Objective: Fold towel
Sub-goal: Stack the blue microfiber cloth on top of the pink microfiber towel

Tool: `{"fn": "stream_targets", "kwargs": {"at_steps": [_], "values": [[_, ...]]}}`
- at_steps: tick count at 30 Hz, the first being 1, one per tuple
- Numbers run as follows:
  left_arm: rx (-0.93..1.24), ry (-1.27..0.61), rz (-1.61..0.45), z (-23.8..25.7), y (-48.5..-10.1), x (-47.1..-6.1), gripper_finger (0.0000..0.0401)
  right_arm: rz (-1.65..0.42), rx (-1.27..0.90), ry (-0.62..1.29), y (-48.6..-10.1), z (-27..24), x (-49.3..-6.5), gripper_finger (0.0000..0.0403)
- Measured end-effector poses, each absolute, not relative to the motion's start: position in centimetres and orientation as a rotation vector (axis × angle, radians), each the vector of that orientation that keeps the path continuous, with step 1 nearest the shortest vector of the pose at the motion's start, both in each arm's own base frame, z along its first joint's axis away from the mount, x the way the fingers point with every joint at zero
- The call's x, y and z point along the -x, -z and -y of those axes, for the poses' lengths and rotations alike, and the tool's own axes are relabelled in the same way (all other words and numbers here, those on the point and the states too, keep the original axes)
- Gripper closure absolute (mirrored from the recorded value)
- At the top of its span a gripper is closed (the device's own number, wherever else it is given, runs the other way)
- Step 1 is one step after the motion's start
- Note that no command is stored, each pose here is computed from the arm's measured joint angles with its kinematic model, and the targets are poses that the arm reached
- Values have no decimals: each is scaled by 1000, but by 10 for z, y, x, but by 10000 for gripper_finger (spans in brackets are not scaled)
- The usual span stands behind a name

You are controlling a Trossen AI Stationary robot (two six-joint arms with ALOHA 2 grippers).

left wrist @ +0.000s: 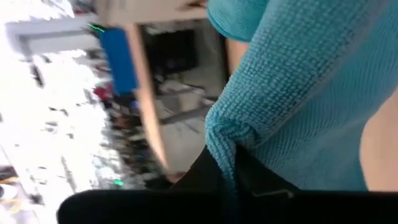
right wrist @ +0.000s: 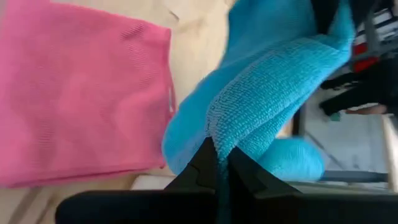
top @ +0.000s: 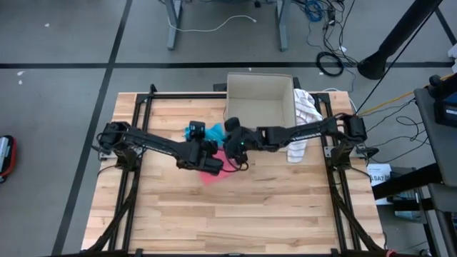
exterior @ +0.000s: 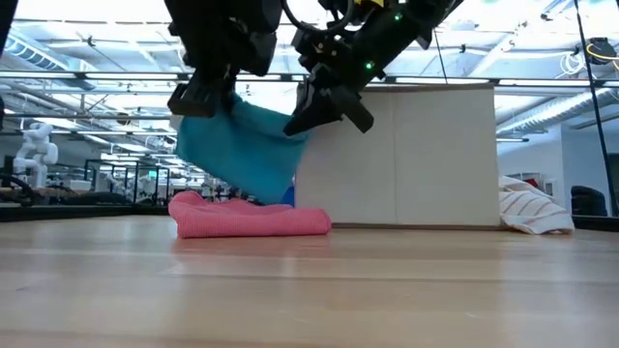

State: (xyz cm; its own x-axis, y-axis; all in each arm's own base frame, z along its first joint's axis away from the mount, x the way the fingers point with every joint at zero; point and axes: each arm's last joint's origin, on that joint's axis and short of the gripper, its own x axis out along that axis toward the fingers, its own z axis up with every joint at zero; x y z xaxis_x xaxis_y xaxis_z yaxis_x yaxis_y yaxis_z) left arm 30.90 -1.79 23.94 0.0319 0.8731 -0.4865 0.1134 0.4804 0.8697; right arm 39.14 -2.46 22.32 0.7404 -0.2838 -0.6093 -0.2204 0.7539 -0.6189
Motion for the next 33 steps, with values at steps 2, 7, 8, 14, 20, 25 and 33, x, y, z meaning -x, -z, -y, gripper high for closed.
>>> {"fn": "stream_targets", "kwargs": {"at_steps": [2, 7, 8, 14, 20, 25, 33], "values": [[-843, -710, -1463, 16, -238, -309, 396, -752, 694, 18, -222, 29, -391, 402], [-659, -579, -1494, 18, -221, -311, 389, -779, 583, -127, -217, 29, -386, 402], [-629, -544, -1496, 19, -216, -312, 388, -787, 552, -154, -216, 30, -385, 403], [-456, -311, -1472, 30, -189, -314, 385, -837, 434, -272, -212, 24, -379, 374], [-445, -183, -1436, 46, -183, -316, 353, -856, 401, -322, -210, 7, -376, 275], [-441, -159, -1398, 57, -183, -317, 312, -861, 360, -317, -210, -3, -376, 196], [-390, -89, -1326, 75, -183, -321, 281, -1015, 295, -361, -203, -33, -360, 188]]}}
